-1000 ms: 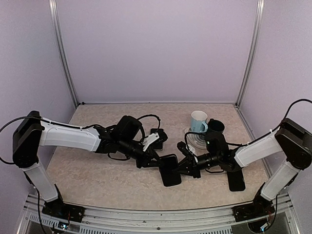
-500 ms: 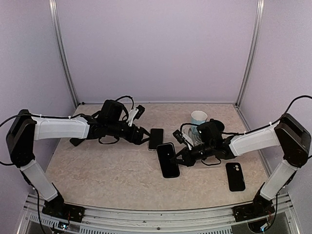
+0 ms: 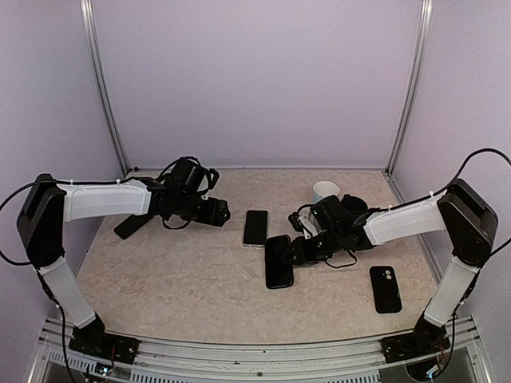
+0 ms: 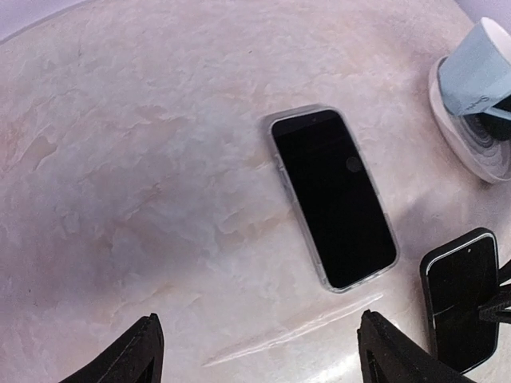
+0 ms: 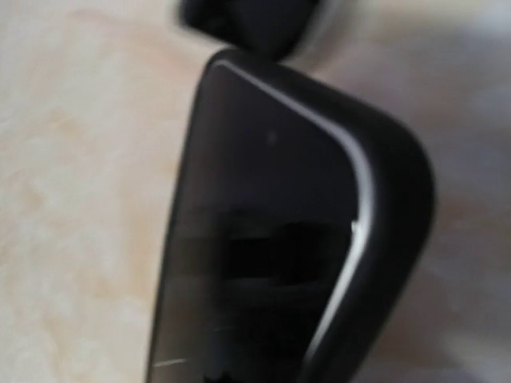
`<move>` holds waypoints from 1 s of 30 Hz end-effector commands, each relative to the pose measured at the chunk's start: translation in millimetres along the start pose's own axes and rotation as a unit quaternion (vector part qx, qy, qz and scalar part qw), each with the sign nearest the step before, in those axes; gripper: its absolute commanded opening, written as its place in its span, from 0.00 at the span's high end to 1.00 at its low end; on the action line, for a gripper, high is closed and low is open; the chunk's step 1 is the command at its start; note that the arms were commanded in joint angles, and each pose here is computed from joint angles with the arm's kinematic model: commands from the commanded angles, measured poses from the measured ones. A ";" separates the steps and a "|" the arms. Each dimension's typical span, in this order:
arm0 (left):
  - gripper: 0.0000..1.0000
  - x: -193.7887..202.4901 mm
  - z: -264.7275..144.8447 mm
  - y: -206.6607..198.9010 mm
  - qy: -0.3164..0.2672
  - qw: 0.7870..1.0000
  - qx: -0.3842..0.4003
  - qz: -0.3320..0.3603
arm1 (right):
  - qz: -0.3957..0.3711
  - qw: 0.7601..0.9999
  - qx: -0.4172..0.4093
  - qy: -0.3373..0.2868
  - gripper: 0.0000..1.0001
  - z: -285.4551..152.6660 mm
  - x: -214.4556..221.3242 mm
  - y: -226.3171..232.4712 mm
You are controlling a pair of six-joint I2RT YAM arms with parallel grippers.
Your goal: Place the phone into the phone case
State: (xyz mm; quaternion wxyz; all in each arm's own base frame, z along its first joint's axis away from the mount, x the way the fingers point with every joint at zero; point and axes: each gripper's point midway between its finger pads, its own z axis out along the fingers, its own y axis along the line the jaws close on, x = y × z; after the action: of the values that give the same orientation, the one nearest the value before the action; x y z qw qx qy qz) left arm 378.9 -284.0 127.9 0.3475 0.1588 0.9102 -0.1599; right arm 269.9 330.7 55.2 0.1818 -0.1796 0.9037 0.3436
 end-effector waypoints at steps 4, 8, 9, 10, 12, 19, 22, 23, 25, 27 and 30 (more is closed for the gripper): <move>0.17 8.1 4.2 16.5 0.019 0.999 -0.039 -0.012 | 0.023 0.981 0.177 0.078 0.79 5.7 47.9 -79.7; 0.17 10.6 5.1 19.3 0.022 0.999 -0.044 -0.010 | 0.018 0.976 0.201 0.079 0.78 3.9 39.5 -83.3; 0.17 11.3 5.4 19.9 0.023 0.999 -0.046 -0.010 | 0.019 0.976 0.201 0.081 0.80 3.3 39.5 -83.1; 0.17 11.6 5.4 20.2 0.024 0.999 -0.047 -0.010 | 0.023 0.976 0.200 0.083 0.82 2.6 41.7 -82.8; 0.17 12.3 4.7 21.2 0.024 0.998 -0.049 -0.009 | 0.034 0.974 0.206 0.089 0.82 -0.9 51.0 -86.7; 0.17 13.1 4.4 22.8 0.023 0.998 -0.053 -0.007 | 0.025 0.971 0.226 0.074 0.78 -22.2 39.9 -78.8; 0.17 13.1 3.9 25.2 0.023 0.998 -0.059 -0.002 | 0.027 0.962 0.265 0.059 0.73 -50.3 29.6 -77.1; 0.17 12.8 3.2 26.9 0.021 0.998 -0.063 -0.001 | 0.032 0.956 0.286 0.056 0.71 -62.1 29.7 -80.3; 0.16 10.9 1.5 30.0 0.018 0.997 -0.068 0.001 | 0.052 0.941 0.330 0.055 0.67 -85.1 37.1 -89.1; 0.15 10.1 1.0 33.6 0.019 0.997 -0.072 0.000 | 0.079 0.927 0.361 0.058 0.56 -103.9 50.6 -96.9; 0.08 11.2 4.4 40.0 0.030 0.996 -0.078 -0.004 | 0.119 0.905 0.403 0.065 0.05 -127.8 78.8 -111.1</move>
State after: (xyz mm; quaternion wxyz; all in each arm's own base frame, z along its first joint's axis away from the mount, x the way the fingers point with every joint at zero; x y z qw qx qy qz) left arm 383.2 -258.8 114.2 0.3378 0.1358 0.9255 -0.1046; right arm 260.1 212.2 53.1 0.1719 -0.0689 0.9808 0.0616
